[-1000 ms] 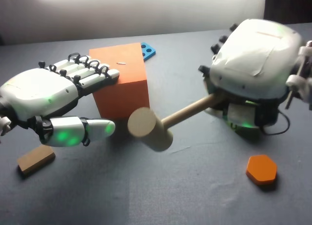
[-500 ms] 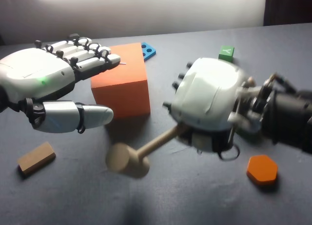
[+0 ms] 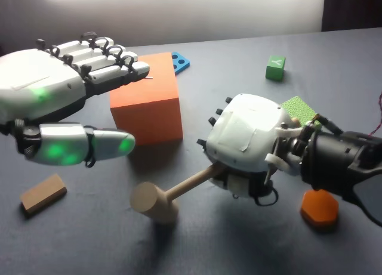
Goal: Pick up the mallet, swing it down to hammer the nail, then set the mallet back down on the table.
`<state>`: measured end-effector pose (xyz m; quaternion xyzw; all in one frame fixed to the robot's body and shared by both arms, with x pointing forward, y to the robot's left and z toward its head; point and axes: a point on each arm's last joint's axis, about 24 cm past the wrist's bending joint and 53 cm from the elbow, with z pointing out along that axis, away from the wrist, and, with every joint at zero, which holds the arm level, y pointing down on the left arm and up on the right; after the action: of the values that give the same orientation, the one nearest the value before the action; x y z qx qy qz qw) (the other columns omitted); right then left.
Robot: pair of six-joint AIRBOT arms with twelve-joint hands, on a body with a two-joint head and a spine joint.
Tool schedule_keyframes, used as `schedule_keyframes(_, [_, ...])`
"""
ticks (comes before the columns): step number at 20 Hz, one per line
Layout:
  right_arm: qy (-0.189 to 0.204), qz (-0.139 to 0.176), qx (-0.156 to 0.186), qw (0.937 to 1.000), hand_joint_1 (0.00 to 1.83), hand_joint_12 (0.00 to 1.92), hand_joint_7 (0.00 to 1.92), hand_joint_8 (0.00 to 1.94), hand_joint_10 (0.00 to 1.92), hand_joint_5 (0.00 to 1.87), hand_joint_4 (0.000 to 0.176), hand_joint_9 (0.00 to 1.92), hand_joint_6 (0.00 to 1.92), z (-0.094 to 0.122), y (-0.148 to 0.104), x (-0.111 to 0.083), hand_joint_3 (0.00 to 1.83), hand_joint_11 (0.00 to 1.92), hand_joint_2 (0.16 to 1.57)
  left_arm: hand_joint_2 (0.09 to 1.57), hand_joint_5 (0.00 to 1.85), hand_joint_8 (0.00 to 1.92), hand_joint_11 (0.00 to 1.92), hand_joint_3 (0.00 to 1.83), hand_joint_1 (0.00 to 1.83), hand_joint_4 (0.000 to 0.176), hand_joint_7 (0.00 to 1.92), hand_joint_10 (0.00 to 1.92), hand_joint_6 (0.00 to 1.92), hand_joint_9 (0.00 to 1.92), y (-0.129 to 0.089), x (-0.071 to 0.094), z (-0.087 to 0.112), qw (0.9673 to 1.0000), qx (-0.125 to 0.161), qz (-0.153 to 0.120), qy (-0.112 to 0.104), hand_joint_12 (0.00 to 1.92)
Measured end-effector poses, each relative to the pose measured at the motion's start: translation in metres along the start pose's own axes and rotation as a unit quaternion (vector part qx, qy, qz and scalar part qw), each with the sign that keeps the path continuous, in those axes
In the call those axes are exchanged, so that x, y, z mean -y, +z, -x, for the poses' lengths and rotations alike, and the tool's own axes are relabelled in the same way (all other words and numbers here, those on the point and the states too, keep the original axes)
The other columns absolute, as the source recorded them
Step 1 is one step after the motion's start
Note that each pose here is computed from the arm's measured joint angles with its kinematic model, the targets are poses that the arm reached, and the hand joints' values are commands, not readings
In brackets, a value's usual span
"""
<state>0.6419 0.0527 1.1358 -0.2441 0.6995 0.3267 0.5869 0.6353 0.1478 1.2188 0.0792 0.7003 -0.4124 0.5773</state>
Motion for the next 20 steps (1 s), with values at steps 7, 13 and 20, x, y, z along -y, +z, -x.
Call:
schedule_keyframes(7, [0.005,0.012,-0.011,0.9999,0.04,1.63,0.88,1.26,1.40,0.78,0.000,0.79,1.27,-0.010,0.006,-0.012,0.00,0.67,1.45,1.26,0.08,0.00,0.01,0.00,0.00,0.000,0.06,0.00,0.00,0.03,-0.003,0.016,0.001,0.9999,-0.001,-0.012,-0.012,0.01])
schedule_keyframes(13, [-0.002,0.012,-0.013,0.9998,0.16,1.21,0.95,0.32,0.55,0.86,0.000,0.82,0.22,-0.013,0.005,-0.011,0.00,0.54,1.36,1.26,0.07,0.00,0.00,0.00,0.00,0.000,0.04,0.00,0.00,0.01,0.000,0.024,0.002,0.9997,0.000,-0.018,-0.016,0.00])
schedule_keyframes(20, [-0.024,0.014,-0.013,0.9995,0.14,1.13,0.76,0.00,0.03,0.65,0.000,0.70,0.00,-0.017,-0.002,-0.010,0.00,0.26,1.30,1.25,0.04,0.00,0.00,0.00,0.00,0.000,0.01,0.00,0.00,0.00,0.000,0.022,0.000,0.9997,-0.003,-0.014,-0.018,0.00])
